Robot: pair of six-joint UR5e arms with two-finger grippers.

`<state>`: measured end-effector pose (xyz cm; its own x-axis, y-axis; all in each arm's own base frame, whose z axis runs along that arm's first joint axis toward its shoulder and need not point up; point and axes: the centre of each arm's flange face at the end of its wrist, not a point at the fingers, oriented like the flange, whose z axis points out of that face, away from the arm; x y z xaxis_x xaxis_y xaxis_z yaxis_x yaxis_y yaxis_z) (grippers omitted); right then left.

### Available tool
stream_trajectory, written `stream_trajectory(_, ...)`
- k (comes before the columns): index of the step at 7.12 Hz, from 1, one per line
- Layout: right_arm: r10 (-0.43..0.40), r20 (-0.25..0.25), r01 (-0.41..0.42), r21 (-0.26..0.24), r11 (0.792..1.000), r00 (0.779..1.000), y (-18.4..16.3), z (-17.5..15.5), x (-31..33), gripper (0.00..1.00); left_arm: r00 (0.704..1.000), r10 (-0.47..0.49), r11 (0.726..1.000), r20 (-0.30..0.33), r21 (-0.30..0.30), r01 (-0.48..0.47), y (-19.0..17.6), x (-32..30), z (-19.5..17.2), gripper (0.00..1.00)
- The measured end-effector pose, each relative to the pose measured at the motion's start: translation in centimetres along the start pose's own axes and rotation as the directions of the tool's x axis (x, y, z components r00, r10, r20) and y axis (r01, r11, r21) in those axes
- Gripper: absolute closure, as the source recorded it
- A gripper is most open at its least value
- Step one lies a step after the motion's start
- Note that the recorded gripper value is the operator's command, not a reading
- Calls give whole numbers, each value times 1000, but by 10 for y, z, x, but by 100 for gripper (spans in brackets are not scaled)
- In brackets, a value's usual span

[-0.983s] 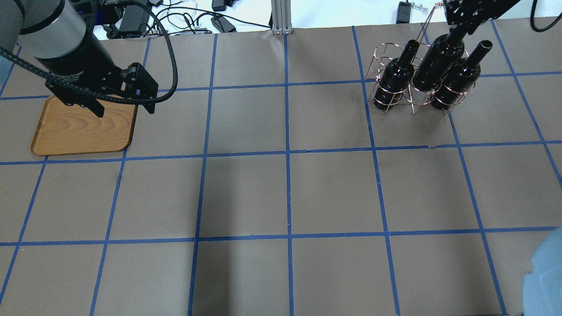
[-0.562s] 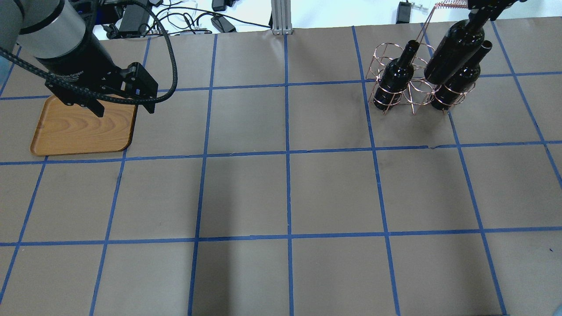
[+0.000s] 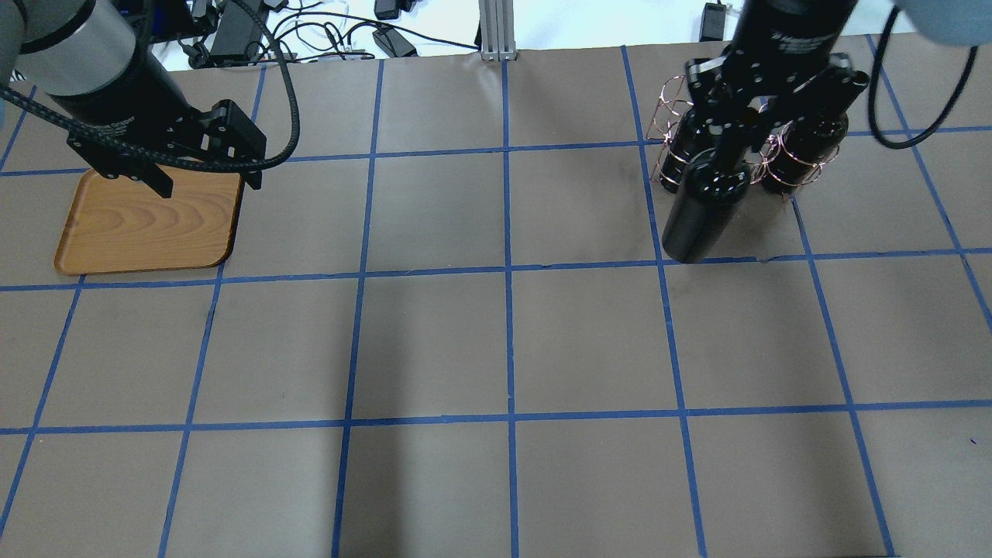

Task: Take wine from basket and place on tray
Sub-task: 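Grasp a dark wine bottle neck with the right gripper and lift it out, then carry the bottle toward the left arm and set it on the table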

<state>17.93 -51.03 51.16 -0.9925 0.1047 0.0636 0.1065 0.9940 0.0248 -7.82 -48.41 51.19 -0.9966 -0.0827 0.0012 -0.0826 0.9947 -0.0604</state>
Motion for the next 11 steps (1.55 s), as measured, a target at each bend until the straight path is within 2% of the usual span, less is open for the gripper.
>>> stream_trajectory(2, 49, 6, -49, 16, 999, 999, 22, 30, -100, 93, 997, -83, 996, 5, 10, 83, -10, -40, -1, 0)
stream_trajectory(4, 110, 32, -110, 23, 994, 993, 51, 59, -186, 93, 991, -135, 991, 8, 13, 134, -19, -74, 0, 0)
stream_trajectory(8, 212, 123, -216, 19, 976, 969, 90, 73, -292, 94, 994, -112, 994, 12, 14, 112, -23, -103, 0, 0)
stream_trajectory(11, 260, 124, -262, 2, 965, 958, 119, 90, -347, 94, 994, -113, 994, 12, 13, 113, -23, -106, 0, 0)
